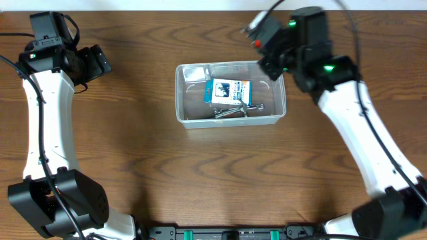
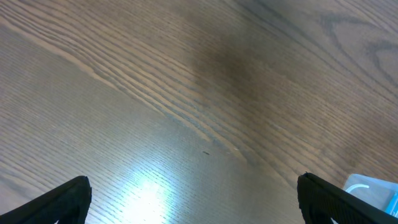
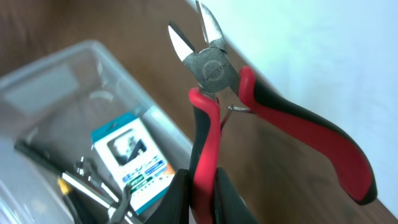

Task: Pack container

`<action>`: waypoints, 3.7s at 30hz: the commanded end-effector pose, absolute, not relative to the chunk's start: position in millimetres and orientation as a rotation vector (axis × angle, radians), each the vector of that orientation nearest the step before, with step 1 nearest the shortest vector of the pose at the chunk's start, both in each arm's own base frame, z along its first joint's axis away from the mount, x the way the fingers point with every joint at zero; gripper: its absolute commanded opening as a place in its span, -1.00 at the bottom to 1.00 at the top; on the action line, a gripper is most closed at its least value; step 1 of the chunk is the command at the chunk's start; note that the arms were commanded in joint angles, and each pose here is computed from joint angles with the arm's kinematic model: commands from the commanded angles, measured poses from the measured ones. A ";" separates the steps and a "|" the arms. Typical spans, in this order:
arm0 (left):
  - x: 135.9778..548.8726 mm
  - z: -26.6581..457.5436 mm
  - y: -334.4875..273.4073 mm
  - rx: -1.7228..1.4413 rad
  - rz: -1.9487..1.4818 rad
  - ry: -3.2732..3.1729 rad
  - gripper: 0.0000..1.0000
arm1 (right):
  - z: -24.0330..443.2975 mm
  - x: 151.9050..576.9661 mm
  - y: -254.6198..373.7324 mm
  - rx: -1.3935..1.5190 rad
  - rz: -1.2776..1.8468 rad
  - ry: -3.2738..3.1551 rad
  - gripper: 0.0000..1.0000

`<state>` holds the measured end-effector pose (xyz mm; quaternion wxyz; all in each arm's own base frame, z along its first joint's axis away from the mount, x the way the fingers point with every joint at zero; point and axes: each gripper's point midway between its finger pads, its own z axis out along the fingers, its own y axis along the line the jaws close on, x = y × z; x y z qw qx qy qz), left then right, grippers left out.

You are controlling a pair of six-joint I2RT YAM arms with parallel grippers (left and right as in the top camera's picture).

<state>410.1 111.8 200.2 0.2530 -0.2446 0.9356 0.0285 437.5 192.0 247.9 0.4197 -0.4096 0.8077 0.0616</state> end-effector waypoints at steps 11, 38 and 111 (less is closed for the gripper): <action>410.1 199.6 114.6 -0.685 0.086 2.541 0.96 | 112.8 439.5 217.9 -1.377 0.171 2.181 -0.98; 410.1 199.6 114.6 -0.684 0.086 2.541 0.96 | 108.4 424.9 238.9 -1.295 0.250 2.293 0.25; 183.7 415.6 50.7 -0.476 0.023 1.775 0.96 | 316.8 460.3 9.7 -0.094 -0.140 2.282 0.99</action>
